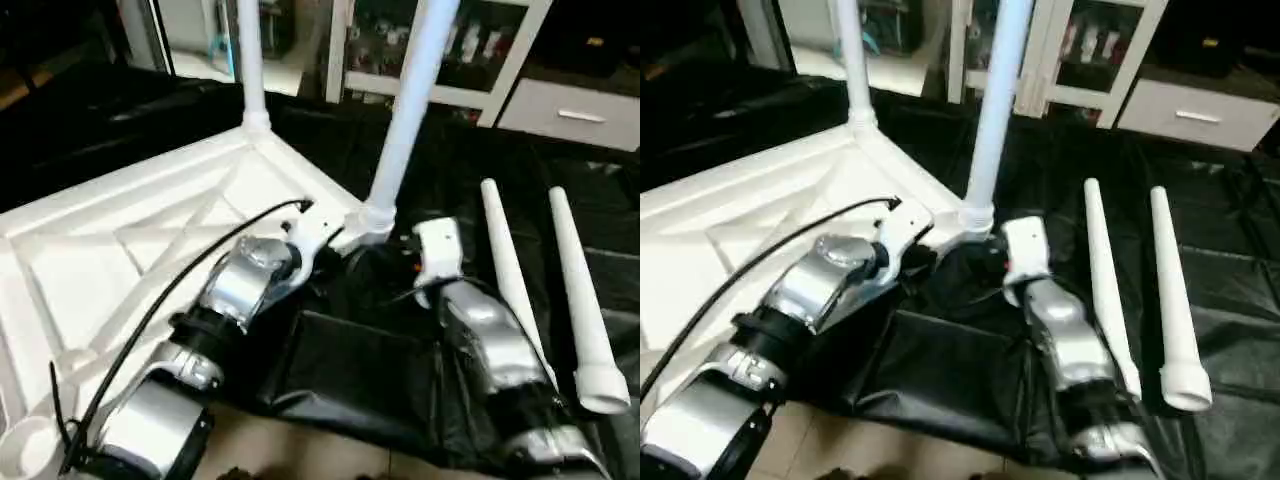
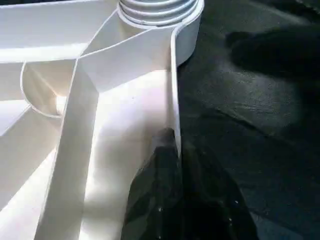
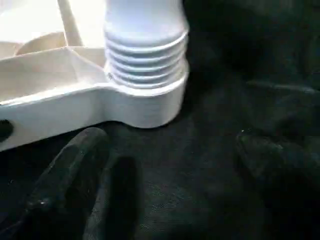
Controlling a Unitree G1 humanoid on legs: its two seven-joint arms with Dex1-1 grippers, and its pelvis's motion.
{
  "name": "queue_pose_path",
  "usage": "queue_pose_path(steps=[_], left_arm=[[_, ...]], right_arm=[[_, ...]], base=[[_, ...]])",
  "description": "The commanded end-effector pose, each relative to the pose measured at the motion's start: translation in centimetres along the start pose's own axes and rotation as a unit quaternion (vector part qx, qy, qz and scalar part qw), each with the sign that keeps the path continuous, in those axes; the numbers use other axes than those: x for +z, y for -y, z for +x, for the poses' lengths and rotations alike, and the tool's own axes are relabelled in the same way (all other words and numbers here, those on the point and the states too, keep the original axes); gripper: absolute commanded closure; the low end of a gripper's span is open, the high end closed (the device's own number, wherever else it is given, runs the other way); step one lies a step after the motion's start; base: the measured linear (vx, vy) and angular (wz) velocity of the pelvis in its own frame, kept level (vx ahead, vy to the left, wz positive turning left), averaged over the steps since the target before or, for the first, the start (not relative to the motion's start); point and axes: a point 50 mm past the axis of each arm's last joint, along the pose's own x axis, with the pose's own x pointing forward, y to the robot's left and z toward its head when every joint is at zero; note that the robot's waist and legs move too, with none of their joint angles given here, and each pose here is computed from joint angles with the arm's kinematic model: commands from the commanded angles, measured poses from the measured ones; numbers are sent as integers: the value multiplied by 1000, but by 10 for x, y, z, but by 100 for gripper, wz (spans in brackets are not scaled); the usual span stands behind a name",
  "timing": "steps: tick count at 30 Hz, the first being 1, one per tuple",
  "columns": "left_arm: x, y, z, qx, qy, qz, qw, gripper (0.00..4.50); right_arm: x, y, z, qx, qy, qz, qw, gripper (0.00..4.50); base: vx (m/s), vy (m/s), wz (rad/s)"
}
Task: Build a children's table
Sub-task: Insert table leg to table base
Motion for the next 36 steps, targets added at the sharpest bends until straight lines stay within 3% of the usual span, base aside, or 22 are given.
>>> queue_pose_path(steps=[1,11,19,24,27,32,36], left_arm=[[14,-5,-5,-6,38,29,999,450],[-2,-2,-17,-86,45,39,995,450],[-13,11,-29,-183,55,35,981,450],[-16,21,-39,-247,64,56,965,450],[-21,26,-45,-280,53,64,956,450],[-25,29,-49,-300,42,72,950,450],[-28,29,-53,-312,29,79,946,450]], right_arm=[[9,10,-8,3,13,5,1000,4],[25,32,-34,137,38,2,990,4],[24,44,-52,235,15,-34,971,4],[26,40,-60,300,10,-40,953,4],[28,36,-62,334,4,-66,940,4],[30,32,-61,358,5,-91,929,4],[31,25,-62,400,-2,-108,910,4]], base=[[0,0,0],[0,0,0],[0,0,0],[0,0,0],[0,0,0],[0,0,0],[0,0,0]])
